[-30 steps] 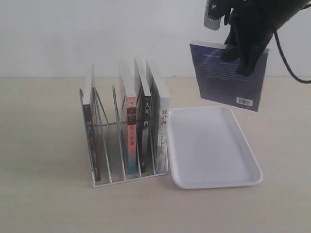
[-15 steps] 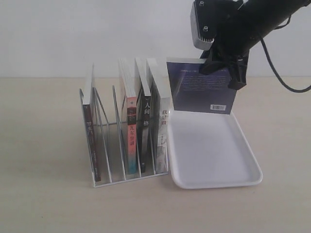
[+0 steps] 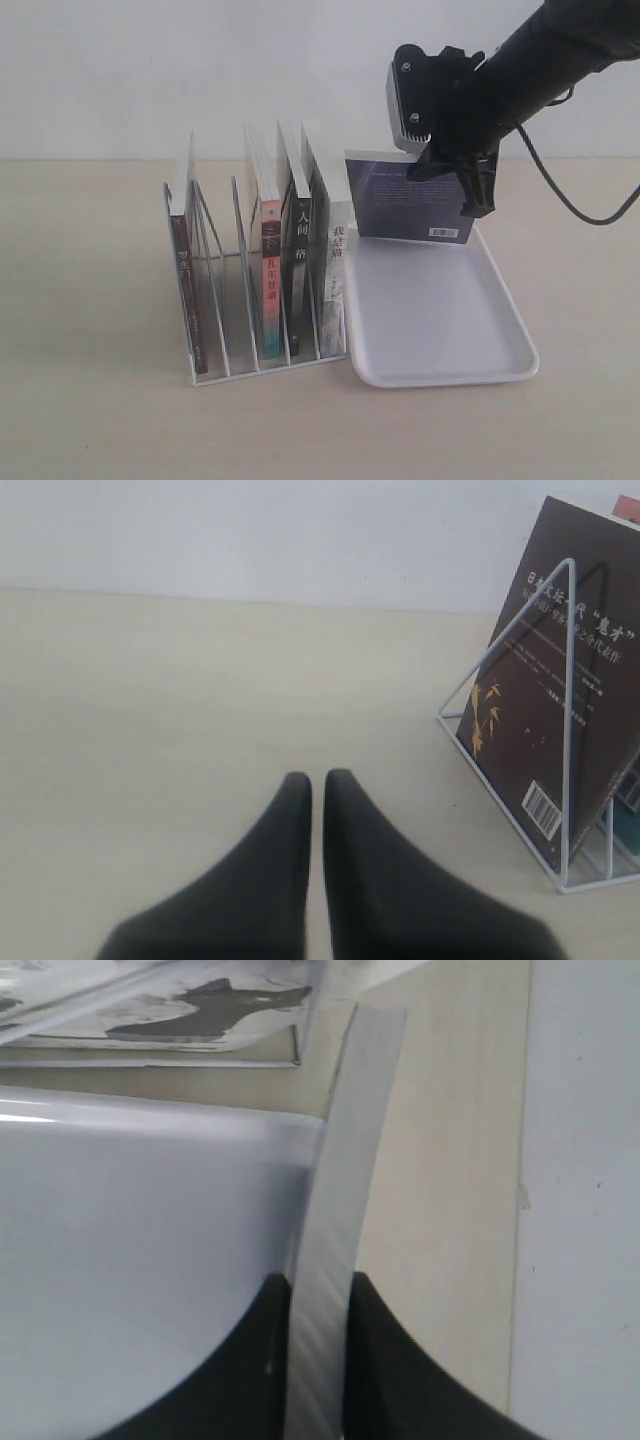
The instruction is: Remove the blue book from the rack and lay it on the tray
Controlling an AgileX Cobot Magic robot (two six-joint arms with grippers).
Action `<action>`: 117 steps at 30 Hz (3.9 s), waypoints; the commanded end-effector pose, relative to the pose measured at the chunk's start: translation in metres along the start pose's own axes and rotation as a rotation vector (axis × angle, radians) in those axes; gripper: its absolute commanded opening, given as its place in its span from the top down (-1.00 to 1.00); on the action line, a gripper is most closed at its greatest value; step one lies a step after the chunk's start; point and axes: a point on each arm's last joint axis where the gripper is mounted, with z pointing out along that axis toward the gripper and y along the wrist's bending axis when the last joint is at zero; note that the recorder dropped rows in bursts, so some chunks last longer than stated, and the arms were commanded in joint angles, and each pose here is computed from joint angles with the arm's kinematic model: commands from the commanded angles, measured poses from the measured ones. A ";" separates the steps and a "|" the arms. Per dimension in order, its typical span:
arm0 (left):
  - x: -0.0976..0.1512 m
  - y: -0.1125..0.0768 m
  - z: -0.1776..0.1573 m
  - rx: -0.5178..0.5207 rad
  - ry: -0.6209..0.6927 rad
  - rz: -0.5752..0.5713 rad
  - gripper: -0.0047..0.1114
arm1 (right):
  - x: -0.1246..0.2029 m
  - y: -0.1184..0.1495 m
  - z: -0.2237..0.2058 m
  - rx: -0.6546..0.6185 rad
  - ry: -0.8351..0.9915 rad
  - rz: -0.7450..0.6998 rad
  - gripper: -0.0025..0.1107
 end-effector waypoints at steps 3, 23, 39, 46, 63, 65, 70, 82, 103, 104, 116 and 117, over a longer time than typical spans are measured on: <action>0.000 0.000 0.000 -0.003 -0.007 -0.008 0.84 | 0.002 0.007 0.005 -0.074 0.000 -0.001 0.96; 0.000 0.000 0.000 -0.003 -0.007 -0.008 0.84 | 0.004 0.017 0.007 -0.181 0.020 0.076 0.96; 0.000 0.000 0.000 -0.003 -0.007 -0.008 0.84 | 0.005 0.015 0.008 -0.159 0.036 0.102 0.02; 0.000 0.000 0.000 -0.003 -0.007 -0.008 0.84 | 0.005 0.014 0.007 -0.156 0.036 0.123 0.02; 0.000 0.000 0.000 -0.003 -0.007 -0.008 0.84 | -0.024 0.012 -0.090 -0.018 -0.022 0.231 0.04; 0.000 0.000 0.000 -0.003 -0.007 -0.008 0.84 | -0.028 0.012 -0.103 0.010 -0.034 0.325 0.12; 0.000 0.000 0.000 -0.003 -0.007 -0.008 0.84 | -0.034 0.015 -0.128 0.046 -0.065 0.699 0.88; 0.000 0.000 0.000 -0.003 -0.007 -0.008 0.84 | -0.036 0.019 -0.135 0.011 -0.070 1.082 0.96; 0.000 0.000 0.000 -0.003 -0.007 -0.008 0.84 | -0.036 0.016 -0.135 0.045 -0.091 1.082 0.96; 0.000 0.000 0.000 -0.003 -0.007 -0.008 0.84 | -0.036 0.016 -0.135 0.045 -0.091 1.082 0.96; 0.000 0.000 0.000 -0.003 -0.007 -0.008 0.84 | -0.036 0.016 -0.135 0.045 -0.091 1.082 0.96; 0.000 0.000 0.000 -0.003 -0.007 -0.008 0.84 | -0.036 0.016 -0.135 0.045 -0.091 1.082 0.96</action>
